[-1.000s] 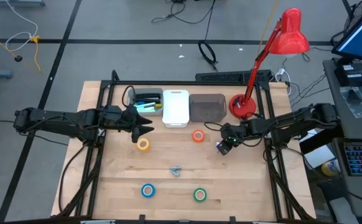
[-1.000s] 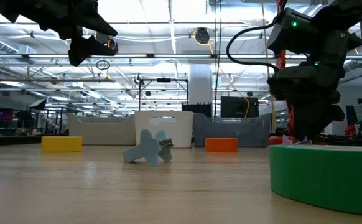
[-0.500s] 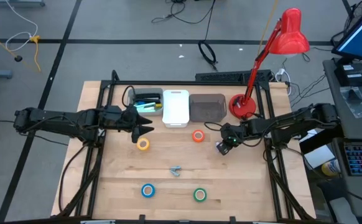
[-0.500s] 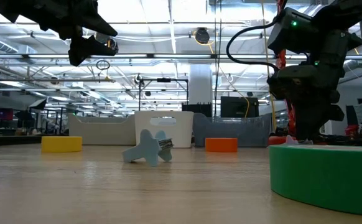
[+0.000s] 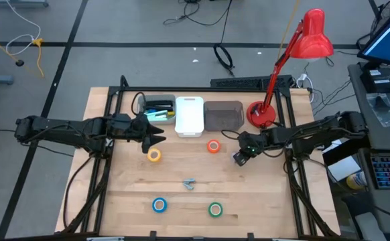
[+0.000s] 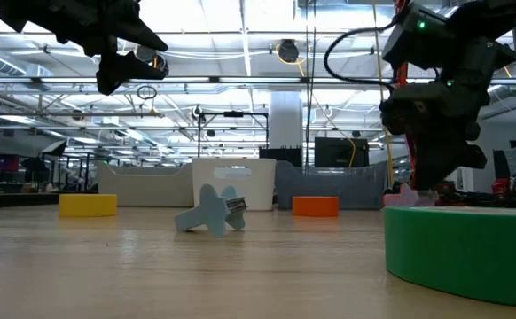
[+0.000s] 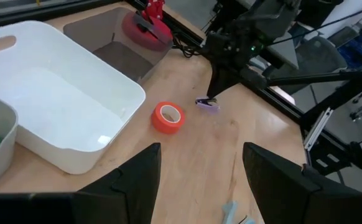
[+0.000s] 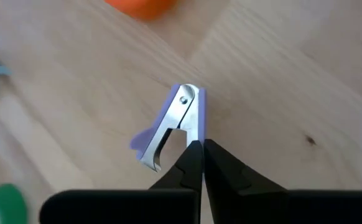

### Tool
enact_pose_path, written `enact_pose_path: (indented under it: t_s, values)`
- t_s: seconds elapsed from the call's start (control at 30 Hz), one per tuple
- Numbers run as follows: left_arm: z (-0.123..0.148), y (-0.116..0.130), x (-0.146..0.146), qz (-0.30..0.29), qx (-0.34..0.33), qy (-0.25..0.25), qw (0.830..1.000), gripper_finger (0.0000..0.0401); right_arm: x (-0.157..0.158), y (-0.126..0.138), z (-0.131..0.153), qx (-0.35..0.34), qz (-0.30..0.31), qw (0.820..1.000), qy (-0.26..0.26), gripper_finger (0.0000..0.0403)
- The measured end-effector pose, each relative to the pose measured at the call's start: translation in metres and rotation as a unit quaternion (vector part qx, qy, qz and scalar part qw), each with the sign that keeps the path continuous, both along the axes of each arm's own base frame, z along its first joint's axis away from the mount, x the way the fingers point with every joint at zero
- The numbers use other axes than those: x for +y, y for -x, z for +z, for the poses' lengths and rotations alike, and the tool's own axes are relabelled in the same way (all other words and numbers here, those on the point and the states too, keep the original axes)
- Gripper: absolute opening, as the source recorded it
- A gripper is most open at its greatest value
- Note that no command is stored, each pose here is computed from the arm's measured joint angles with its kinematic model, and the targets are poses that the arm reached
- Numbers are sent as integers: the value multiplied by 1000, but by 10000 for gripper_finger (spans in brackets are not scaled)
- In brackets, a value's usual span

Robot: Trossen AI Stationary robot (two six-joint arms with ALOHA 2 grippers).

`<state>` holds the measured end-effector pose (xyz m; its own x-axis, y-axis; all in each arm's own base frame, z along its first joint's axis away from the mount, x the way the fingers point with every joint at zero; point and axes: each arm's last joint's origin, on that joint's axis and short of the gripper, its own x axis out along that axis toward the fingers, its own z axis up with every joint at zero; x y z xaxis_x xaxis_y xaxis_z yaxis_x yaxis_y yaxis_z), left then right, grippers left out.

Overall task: Pick and place Stapler, Stapler remover, tape
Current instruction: Put the purple staple remover into the white bin

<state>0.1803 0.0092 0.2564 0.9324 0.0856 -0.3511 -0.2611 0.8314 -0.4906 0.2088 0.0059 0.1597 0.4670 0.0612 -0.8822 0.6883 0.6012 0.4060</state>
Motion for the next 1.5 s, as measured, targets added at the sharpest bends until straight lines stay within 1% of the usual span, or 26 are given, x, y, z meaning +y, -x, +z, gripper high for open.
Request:
enact_pose_path:
  t_s: [0.1,0.23,0.3,0.4,0.5,0.63,0.77,0.87,1.0,1.07,1.23,1.37,1.5]
  values:
    - [0,0,0,2,-1,5,1000,228,0,-2,8,-36,-6,999,-5,1]
    - [0,0,0,4,-1,10,1000,228,0,-5,22,-101,-14,995,-12,1]
    - [0,-1,0,6,-2,15,1000,228,0,-7,30,-139,-16,990,-15,1]
    - [2,-5,0,9,-21,22,999,228,0,-11,43,-205,-15,978,-17,1]
    - [8,-14,0,10,-67,31,997,227,-1,-17,55,-271,-17,962,-16,0]
    - [14,-30,-1,-3,-134,35,990,228,-5,-24,72,-362,-16,932,-4,0]
    - [15,-46,-6,-35,-186,34,981,228,-11,-30,85,-433,-25,901,33,0]
    - [11,-57,-7,-48,-206,43,976,228,-16,-31,94,-474,-33,878,62,0]
    - [5,-71,-7,-52,-236,72,968,228,-21,-31,103,-513,-35,853,89,0]
    - [3,-77,-7,-52,-251,83,963,227,-23,-31,106,-523,-36,846,96,0]
    - [4,-96,-6,-51,-250,102,962,227,-23,-31,106,-524,-33,845,102,0]
    - [13,-114,-7,-65,-256,97,960,227,-23,-33,103,-521,-29,846,106,0]
    - [22,-127,-6,-77,-264,92,957,227,-23,-33,105,-525,-27,843,110,0]
